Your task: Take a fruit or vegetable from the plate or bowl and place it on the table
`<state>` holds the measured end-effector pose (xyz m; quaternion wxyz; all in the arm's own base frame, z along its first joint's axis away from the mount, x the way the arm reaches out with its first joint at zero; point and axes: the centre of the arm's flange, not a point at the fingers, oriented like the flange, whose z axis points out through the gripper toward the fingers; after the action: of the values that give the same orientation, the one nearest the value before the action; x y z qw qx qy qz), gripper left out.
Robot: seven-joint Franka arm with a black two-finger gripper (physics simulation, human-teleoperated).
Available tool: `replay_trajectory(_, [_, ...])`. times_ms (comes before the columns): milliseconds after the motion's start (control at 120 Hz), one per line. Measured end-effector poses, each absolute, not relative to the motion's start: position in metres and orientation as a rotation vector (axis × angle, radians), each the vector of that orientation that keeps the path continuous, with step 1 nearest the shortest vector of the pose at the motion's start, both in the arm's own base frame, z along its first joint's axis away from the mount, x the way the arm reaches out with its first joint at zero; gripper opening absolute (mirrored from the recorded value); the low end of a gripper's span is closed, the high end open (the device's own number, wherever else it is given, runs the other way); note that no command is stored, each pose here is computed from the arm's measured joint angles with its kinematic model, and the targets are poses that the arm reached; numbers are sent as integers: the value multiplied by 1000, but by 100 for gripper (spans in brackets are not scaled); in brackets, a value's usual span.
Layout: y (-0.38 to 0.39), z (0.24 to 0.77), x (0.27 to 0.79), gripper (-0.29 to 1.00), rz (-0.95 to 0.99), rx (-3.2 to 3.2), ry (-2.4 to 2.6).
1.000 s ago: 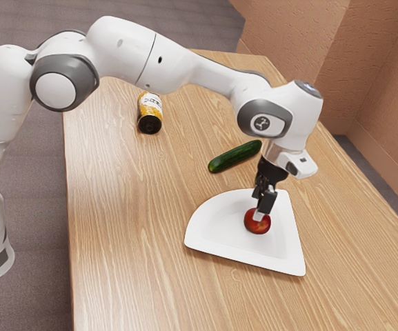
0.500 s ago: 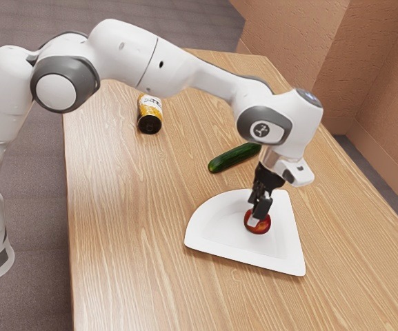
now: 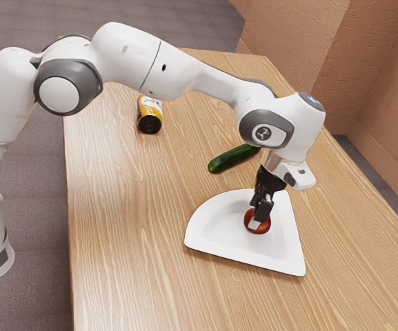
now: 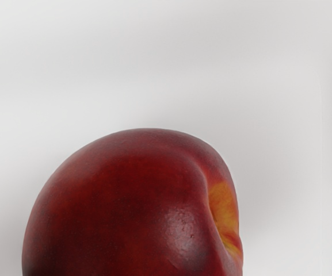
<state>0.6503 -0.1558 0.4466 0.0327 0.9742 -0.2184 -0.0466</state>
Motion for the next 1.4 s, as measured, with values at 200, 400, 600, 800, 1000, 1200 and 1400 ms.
replay_trajectory(200, [-156, 444, 651, 70, -148, 2997, -679])
replay_trajectory(400, [-150, 437, 657, 70, -141, 3007, -675])
replay_trajectory(600, [-148, 450, 664, 70, -75, 3022, -683])
replay_trajectory(800, [-150, 448, 667, 70, -41, 3024, -691])
replay_trajectory(1000, [-153, 442, 669, 70, -40, 3019, -697])
replay_trajectory(1200, [-155, 437, 668, 70, -49, 3014, -694])
replay_trajectory(1400, [-157, 428, 668, 70, -68, 3006, -685])
